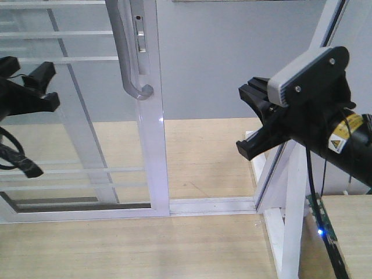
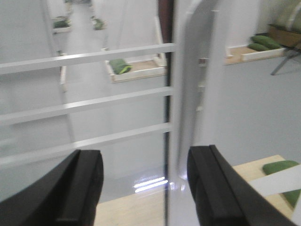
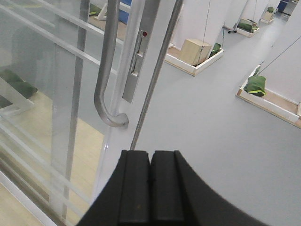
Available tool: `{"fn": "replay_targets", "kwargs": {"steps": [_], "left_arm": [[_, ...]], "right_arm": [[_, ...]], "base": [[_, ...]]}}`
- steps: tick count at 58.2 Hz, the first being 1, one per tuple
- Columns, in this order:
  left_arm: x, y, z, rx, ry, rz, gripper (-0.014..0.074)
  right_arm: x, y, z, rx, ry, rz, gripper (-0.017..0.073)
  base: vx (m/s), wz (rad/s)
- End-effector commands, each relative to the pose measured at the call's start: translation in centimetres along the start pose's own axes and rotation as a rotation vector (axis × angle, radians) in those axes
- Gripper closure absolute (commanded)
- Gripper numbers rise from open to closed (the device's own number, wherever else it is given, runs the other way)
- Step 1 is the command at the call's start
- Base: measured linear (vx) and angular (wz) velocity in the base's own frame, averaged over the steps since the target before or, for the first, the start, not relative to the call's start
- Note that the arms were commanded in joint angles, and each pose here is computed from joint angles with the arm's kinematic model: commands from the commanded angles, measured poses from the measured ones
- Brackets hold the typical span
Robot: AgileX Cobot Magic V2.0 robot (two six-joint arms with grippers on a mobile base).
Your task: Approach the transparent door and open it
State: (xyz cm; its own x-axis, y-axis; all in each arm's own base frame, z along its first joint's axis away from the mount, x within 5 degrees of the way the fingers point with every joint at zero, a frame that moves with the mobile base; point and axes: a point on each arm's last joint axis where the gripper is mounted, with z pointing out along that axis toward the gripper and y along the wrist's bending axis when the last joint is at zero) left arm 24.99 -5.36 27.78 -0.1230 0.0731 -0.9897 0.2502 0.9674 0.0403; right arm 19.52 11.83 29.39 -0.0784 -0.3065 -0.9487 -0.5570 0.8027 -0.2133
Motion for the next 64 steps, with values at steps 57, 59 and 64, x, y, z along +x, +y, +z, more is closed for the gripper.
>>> {"fn": "replay_targets", "kwargs": {"steps": [57,59,64], "left_arm": [[-2.2,-0.4,17.7,0.061,-0.122,-0.082,0.0082],[-2.1,-0.4,18.1,0.058,-0.108,-0.081,0.0089],[-2.1,-0.3,18.6,0.051,-0.081,-0.081,0.0125]], "right_arm": [[-1.8,-0.4,-1.3,0.033,-0.148,0.006,0.0565],[-1.8,-0.4,-1.3,0.033,-0.148,0.006,0.0565],[-1.8,-0.4,-1.3,0.033,-0.148,0.006,0.0565]], "base": [[0.00,0.00],[0.00,0.00],[0.00,0.00]]}}
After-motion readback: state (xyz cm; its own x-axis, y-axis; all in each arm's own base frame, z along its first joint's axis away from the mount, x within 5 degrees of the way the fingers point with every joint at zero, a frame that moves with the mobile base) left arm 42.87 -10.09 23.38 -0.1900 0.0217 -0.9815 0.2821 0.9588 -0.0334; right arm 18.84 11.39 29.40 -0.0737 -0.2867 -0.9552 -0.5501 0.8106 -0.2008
